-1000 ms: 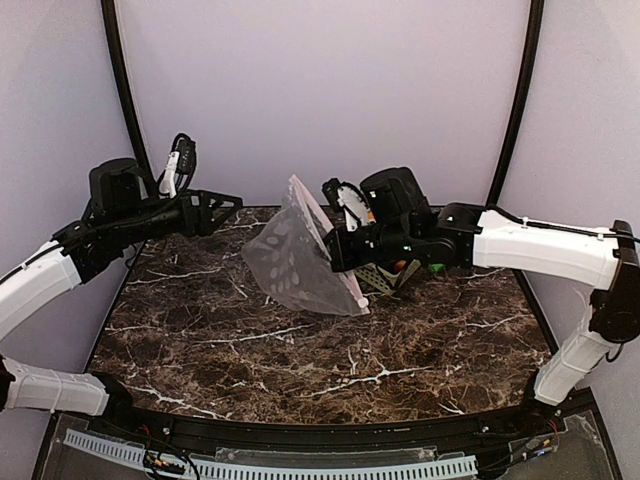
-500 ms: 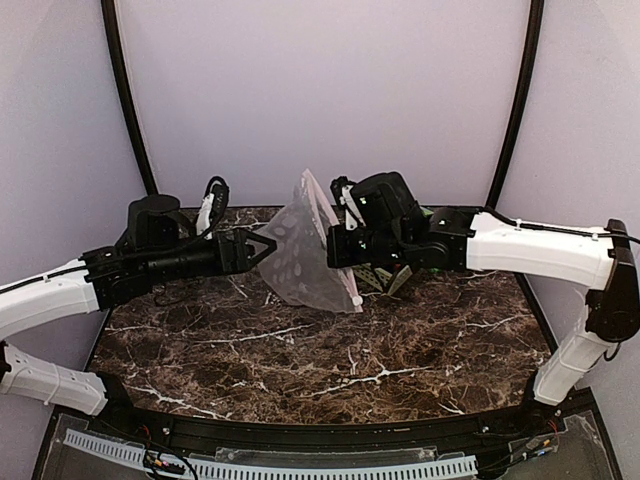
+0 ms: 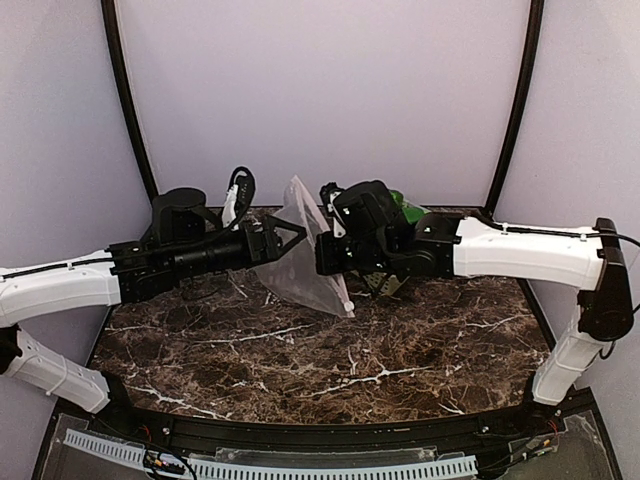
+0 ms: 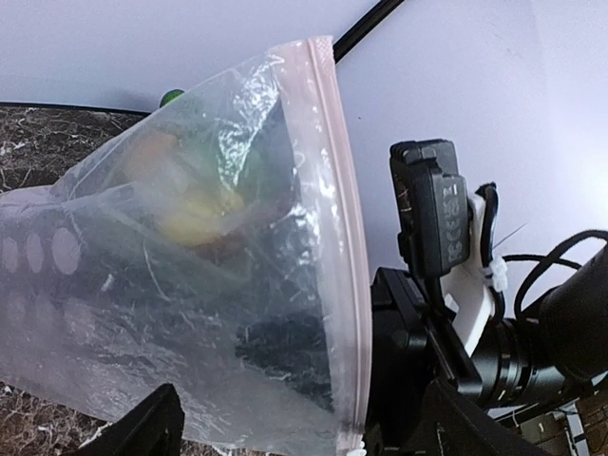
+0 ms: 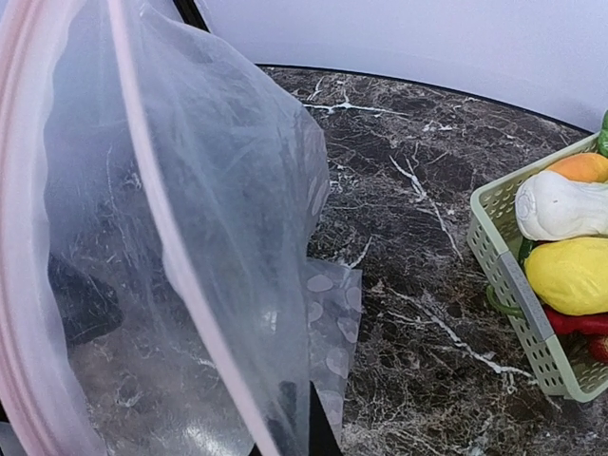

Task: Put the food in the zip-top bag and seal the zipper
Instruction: Open the zipper food storage bag.

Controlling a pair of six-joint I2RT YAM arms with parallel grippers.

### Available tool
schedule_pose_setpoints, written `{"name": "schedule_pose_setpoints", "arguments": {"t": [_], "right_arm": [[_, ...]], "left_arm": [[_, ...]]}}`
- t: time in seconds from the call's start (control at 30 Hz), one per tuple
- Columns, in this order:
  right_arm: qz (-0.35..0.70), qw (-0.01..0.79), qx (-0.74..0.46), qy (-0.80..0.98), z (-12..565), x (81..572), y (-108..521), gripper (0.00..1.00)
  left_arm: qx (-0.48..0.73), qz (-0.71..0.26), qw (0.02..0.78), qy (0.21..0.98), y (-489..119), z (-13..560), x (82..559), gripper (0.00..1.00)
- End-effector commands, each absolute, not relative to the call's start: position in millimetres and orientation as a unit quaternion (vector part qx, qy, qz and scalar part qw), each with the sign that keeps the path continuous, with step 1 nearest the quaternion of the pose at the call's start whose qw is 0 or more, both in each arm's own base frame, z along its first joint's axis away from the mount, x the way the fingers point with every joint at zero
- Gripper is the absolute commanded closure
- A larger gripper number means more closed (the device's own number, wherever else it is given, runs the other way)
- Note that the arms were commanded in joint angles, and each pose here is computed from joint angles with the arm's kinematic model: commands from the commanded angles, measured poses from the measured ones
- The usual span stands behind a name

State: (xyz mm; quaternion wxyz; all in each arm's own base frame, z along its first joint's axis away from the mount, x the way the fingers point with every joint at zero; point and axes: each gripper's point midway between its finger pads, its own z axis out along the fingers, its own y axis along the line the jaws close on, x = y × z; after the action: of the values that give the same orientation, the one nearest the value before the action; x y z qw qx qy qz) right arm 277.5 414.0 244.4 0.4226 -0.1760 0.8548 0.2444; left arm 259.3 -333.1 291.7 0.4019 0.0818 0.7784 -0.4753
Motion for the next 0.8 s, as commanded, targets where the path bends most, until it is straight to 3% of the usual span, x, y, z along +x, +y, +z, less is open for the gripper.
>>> {"name": "schedule_pose_setpoints", "arguments": {"t": [0.0, 0.37, 0.77], "right_arm": [[0.236, 0.438, -0.173, 0.850, 252.8, 276.9, 421.3, 1.00], [0.203, 0.455, -0.179, 0.848, 253.5, 271.3, 425.2, 1.00], [0.135, 0.463, -0.132, 0.866, 247.9, 278.3, 404.7, 1.00]], "left_arm": [[0.073, -0.479, 0.426, 0.764, -337.7, 312.7, 269.5, 0.11], [0.065, -0.428, 0.431, 0.792, -339.6, 293.0, 287.5, 0.10], [0.063, -0.373, 0.431, 0.819, -322.7, 270.0, 288.7, 0.46]]}}
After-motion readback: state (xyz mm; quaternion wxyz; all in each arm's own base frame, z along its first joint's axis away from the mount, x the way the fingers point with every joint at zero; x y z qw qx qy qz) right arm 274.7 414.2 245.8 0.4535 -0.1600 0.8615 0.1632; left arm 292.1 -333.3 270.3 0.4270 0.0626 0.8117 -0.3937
